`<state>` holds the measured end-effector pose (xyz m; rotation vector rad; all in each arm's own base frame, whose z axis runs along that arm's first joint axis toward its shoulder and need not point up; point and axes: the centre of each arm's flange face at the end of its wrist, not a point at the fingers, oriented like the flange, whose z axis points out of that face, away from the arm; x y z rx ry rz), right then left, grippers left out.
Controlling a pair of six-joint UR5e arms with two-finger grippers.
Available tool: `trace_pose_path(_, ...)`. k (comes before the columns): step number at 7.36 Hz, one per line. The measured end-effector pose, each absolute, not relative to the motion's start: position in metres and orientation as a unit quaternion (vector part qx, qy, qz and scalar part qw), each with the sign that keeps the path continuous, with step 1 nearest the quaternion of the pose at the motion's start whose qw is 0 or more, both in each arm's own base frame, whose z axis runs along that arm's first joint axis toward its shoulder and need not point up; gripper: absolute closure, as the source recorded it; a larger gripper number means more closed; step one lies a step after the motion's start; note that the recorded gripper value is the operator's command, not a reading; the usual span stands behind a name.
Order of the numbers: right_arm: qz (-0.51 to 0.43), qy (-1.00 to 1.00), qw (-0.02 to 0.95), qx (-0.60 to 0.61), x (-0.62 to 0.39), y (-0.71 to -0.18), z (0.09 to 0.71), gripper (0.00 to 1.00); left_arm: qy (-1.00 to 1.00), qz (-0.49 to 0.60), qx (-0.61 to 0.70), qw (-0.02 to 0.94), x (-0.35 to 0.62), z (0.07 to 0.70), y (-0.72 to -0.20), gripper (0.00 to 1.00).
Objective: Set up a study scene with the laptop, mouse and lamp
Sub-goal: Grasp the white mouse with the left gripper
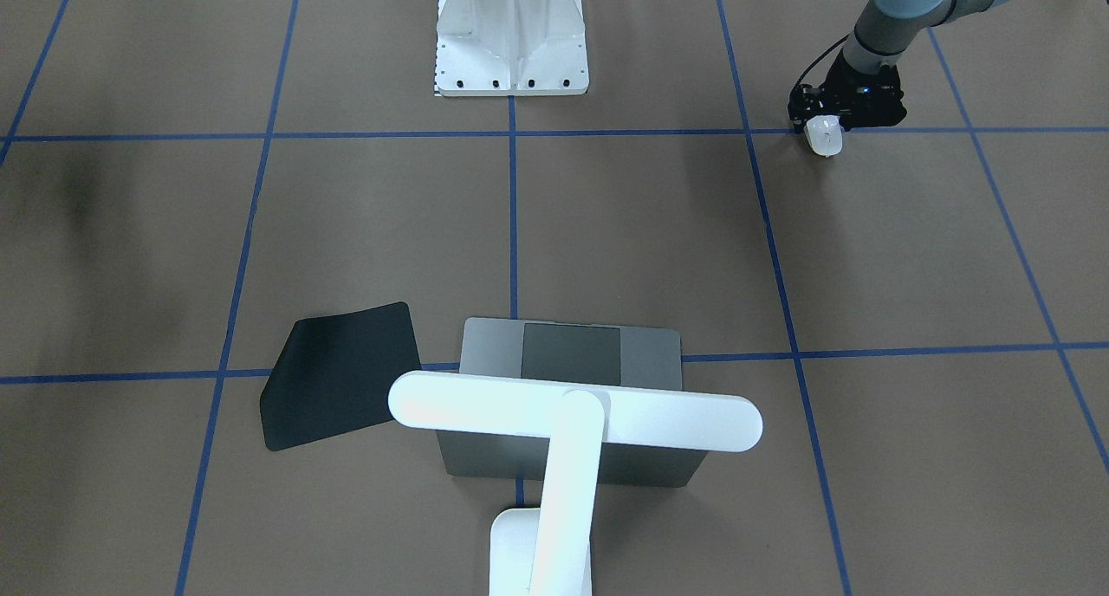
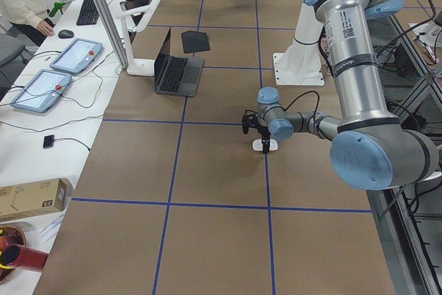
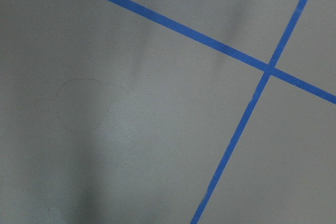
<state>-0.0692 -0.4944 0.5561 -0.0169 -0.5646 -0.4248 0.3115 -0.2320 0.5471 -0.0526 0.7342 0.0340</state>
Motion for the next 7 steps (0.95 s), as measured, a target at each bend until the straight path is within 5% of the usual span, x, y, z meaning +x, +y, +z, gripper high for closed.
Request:
trace_pose_path(2, -0.208, -0.276, 0.938, -0.008, -0.0692, -0.4944, 0.556, 0.0, 0.359, 0.017, -0.026, 0.933, 0.3096, 0.5465, -0.2311, 0.33)
trace_pose_path(7, -0.208, -0.277, 0.938, -0.007, -0.0685, -0.4944, 0.5553, 0.0, 0.359, 0.017, -0.026, 0.933, 0.306, 0.5455, -0.2296, 0.41)
